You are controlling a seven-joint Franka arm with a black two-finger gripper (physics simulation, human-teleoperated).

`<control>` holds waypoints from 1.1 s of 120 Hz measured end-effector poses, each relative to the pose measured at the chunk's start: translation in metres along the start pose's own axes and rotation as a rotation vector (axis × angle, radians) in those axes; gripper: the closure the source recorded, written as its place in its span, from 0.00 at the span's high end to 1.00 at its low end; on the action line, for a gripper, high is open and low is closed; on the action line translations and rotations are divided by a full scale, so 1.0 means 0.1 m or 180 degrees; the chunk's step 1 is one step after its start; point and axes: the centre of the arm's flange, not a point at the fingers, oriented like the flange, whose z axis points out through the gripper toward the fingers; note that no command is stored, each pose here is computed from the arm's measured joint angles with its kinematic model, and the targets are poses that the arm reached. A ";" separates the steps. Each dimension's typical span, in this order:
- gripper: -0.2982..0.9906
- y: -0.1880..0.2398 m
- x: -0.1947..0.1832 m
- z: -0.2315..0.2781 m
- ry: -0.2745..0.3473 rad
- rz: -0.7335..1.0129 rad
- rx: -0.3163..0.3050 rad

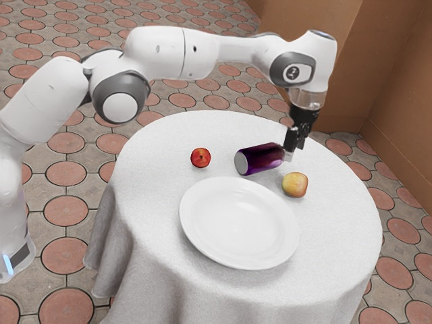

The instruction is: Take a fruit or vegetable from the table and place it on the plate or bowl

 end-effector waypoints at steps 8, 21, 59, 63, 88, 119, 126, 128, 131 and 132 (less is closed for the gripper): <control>0.77 0.01 -0.02 0.04 -0.0012 -0.0110 -0.0007; 0.77 0.08 -0.05 0.30 -0.0008 -0.0268 0.0045; 0.77 0.09 -0.21 0.50 -0.0169 -0.0481 -0.0013; 0.77 0.11 -0.21 0.52 -0.0180 -0.0506 -0.0016; 0.78 0.22 -0.17 0.74 -0.0190 -0.0632 -0.0002; 0.77 0.25 -0.18 0.88 -0.0199 -0.0670 0.0004; 0.77 0.25 -0.19 0.92 -0.0198 -0.0632 0.0007; 0.77 0.25 -0.20 0.93 -0.0198 -0.0617 0.0006; 0.77 0.25 -0.20 0.93 -0.0199 -0.0597 0.0004; 0.77 0.25 -0.20 0.94 -0.0200 -0.0591 0.0003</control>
